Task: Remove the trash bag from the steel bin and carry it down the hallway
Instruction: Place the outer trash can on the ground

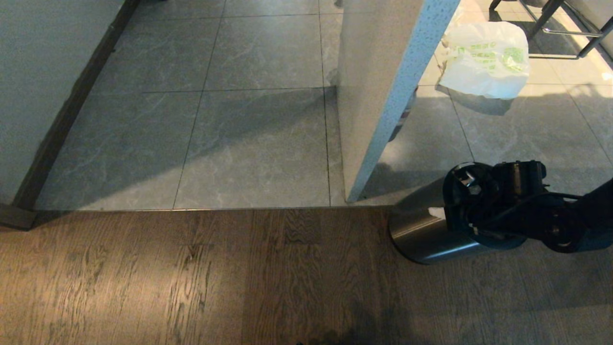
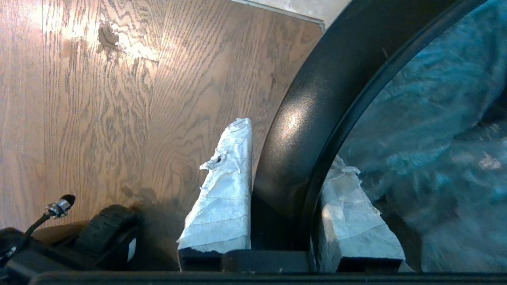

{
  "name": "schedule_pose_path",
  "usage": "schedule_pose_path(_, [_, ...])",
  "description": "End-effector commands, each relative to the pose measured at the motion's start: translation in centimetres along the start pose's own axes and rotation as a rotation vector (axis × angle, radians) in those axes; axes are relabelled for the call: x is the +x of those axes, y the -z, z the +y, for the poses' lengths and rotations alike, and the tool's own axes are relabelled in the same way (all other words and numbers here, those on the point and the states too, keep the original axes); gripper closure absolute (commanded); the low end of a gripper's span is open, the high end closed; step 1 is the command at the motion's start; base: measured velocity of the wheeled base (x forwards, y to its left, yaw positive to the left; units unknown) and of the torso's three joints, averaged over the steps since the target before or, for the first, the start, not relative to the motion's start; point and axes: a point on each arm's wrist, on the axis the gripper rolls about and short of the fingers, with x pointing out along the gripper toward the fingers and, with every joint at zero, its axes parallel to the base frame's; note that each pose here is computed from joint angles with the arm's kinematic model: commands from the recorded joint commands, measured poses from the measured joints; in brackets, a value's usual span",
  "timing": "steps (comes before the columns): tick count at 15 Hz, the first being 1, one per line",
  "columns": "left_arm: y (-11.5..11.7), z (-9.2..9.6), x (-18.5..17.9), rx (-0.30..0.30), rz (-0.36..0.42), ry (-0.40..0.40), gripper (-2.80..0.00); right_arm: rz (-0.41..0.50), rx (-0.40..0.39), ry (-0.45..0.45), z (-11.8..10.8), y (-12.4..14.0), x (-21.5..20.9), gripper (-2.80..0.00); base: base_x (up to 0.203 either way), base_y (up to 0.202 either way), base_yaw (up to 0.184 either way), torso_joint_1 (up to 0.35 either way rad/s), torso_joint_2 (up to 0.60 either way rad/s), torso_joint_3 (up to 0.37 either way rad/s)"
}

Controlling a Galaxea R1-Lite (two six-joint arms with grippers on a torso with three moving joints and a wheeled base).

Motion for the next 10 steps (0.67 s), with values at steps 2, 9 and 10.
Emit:
schedule_pose_path(2, [0.0,0.0,0.0,0.000,0.000,0.000,0.00,-0.034,-0.038,0.004,0.5,-1.0,-2.2,0.00,0.000,0.000,0.000,0.000,0.00,0.000])
schedule_pose_path(9, [0.0,0.0,0.0,0.000,0.000,0.000,0.00,-0.057,-0.083,0.031,1.0,-1.3,-7.1,0.00,0.000,0.000,0.000,0.000,0.00,0.000])
schedule_pose_path(10, [0.0,0.0,0.0,0.000,0.000,0.000,0.00,-0.058,-0.083,0.036,1.0,-1.4,-7.7,0.00,0.000,0.000,0.000,0.000,0.00,0.000])
